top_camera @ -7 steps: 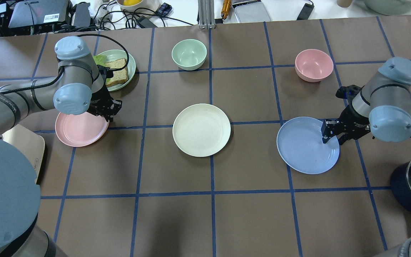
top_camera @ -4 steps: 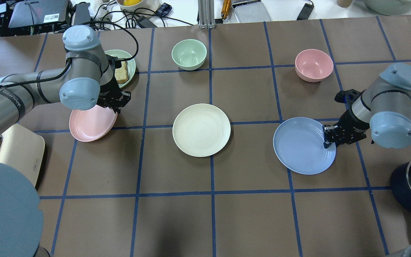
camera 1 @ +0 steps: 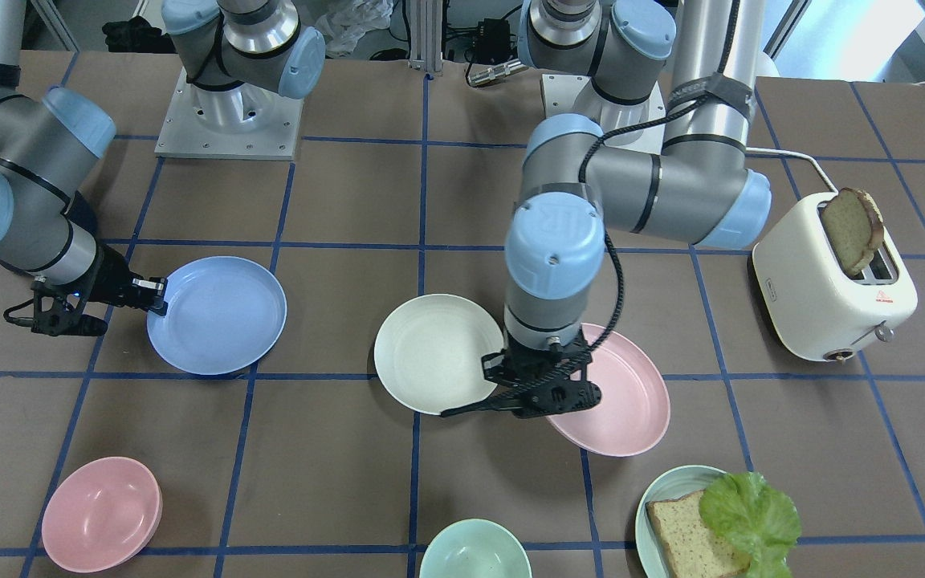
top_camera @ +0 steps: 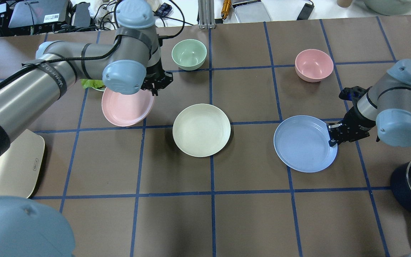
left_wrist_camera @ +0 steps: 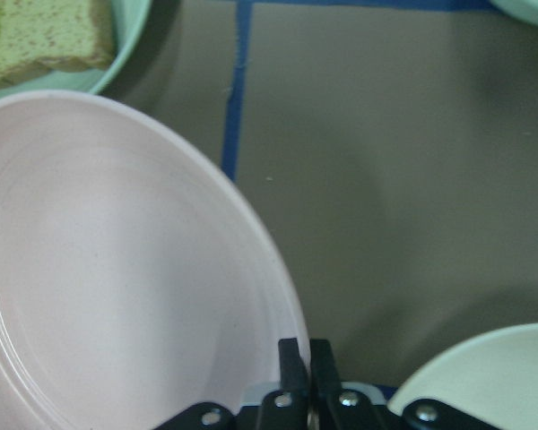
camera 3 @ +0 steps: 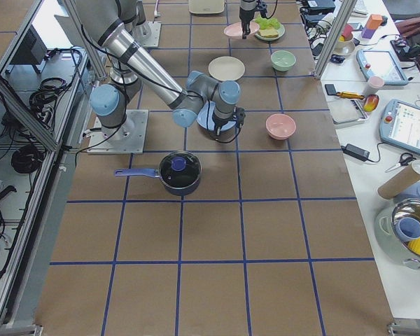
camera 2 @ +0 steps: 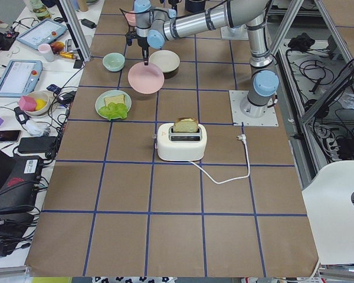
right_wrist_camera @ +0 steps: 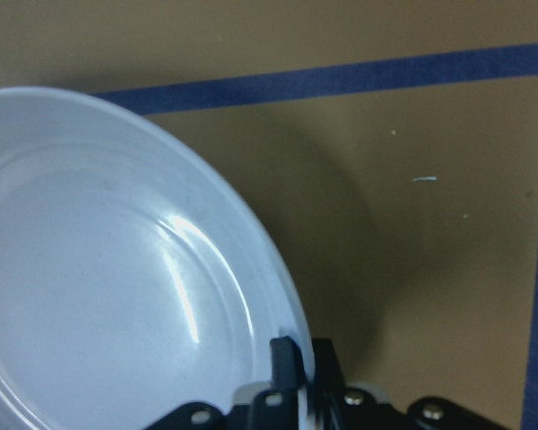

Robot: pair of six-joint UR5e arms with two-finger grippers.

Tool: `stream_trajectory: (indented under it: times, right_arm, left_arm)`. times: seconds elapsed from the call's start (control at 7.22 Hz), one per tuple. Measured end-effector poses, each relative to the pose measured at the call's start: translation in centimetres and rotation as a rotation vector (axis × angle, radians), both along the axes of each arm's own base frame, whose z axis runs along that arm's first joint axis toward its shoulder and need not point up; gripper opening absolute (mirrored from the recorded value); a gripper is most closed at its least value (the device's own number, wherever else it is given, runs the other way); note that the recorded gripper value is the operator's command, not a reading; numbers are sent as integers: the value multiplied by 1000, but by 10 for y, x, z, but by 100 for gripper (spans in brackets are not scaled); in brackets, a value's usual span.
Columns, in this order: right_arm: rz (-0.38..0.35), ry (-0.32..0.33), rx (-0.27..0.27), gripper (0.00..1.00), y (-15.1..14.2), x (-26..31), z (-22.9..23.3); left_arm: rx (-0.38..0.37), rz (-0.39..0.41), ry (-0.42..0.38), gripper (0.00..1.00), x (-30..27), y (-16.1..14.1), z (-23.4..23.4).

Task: Stack three plates with pink and blue
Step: 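Lift the pink plate with the left gripper and place it onto the cream plate, then release pink plate and raise left gripper while right gripper lifts light blue plate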

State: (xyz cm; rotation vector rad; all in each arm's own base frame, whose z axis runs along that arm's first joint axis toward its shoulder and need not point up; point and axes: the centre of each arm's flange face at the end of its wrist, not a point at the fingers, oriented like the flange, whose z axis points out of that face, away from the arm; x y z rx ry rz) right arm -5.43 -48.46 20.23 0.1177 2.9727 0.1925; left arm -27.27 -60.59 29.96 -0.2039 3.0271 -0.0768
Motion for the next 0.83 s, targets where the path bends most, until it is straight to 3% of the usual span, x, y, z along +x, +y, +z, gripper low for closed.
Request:
stream_trajectory:
  times: [0.28, 0.55, 0.69, 0.83]
  right_arm:
    - [-3, 5, -3, 0, -16, -6, 24]
    - [-10, 9, -6, 0, -25, -8, 37]
    - [-15, 11, -7, 0, -29, -9, 43]
    - [-18, 11, -4, 0, -34, -10, 50]
  left_arm:
    - [29, -45, 26, 0, -94, 30, -11]
    - [64, -117, 41, 0, -149, 57, -30]
    - [72, -134, 40, 16, -159, 64, -35]
    - [76, -144, 39, 99, -163, 67, -37]
